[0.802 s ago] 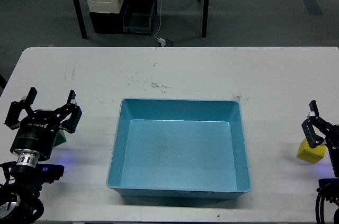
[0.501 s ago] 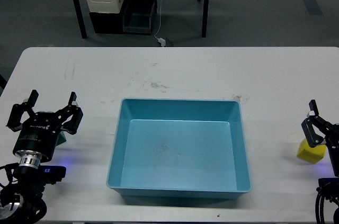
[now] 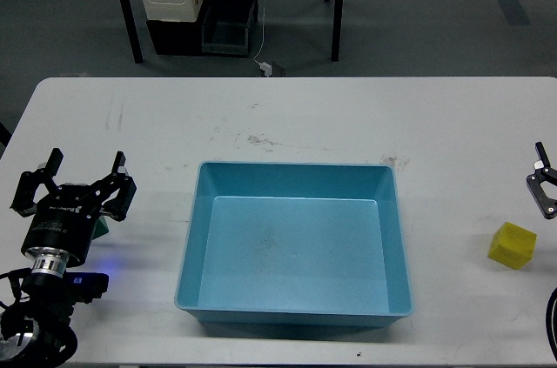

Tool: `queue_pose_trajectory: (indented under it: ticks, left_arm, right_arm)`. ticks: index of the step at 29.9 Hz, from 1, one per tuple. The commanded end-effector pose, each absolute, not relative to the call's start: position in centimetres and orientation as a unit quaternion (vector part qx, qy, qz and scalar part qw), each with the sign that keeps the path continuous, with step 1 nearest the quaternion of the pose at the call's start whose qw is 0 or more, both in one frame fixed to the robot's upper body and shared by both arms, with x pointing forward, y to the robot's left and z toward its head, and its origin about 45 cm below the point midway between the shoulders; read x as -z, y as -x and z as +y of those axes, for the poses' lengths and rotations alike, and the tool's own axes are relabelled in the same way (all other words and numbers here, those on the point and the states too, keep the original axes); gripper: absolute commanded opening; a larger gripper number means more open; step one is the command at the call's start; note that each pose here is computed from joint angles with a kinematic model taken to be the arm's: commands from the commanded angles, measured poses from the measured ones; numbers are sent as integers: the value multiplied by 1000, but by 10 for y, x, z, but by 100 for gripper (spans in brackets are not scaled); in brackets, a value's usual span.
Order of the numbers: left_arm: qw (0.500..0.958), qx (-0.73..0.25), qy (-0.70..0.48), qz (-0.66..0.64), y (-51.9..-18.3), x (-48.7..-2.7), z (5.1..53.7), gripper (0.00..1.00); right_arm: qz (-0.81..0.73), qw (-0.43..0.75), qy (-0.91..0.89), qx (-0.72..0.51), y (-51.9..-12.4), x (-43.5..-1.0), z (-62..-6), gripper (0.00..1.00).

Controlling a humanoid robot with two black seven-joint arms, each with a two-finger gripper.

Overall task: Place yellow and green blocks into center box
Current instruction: 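Raise the right gripper away from the yellow cube, then lower the right gripper onto the yellow cube and close it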

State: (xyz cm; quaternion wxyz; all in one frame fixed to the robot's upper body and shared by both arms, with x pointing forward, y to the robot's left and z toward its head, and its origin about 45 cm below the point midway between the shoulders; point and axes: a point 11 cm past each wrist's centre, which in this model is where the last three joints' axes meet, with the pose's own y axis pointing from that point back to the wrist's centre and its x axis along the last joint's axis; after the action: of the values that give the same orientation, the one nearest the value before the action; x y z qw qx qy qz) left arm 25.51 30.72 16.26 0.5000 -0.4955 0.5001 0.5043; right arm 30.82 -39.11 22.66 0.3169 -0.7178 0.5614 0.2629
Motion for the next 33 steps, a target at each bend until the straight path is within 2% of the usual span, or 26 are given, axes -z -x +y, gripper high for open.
queue_pose_trajectory:
  ticks: [1, 4, 8, 14, 20, 28, 33]
  left_arm:
    - [499, -505, 497, 499, -256, -163, 308, 100]
    - [499, -505, 497, 499, -256, -163, 308, 100]
    - [498, -507, 496, 498, -256, -161, 310, 100]
    - [497, -508, 497, 497, -256, -161, 310, 100]
    - [496, -512, 496, 496, -256, -158, 312, 100]
    - [492, -511, 499, 499, -256, -157, 309, 100]
    - [491, -514, 498, 497, -256, -155, 311, 100]
  right_arm:
    - [582, 227, 764, -162, -350, -271, -393, 100]
    - [624, 154, 761, -86, -383, -300, -385, 100]
    - [641, 48, 766, 29, -417, -331, -347, 100]
    - [559, -122, 781, 251, -437, -368, -305, 100]
    - [378, -140, 786, 468, -431, -402, -284, 100]
    - [182, -353, 756, 520, -420, -406, -296, 99]
    - [65, -460, 681, 566, -401, -390, -307, 99]
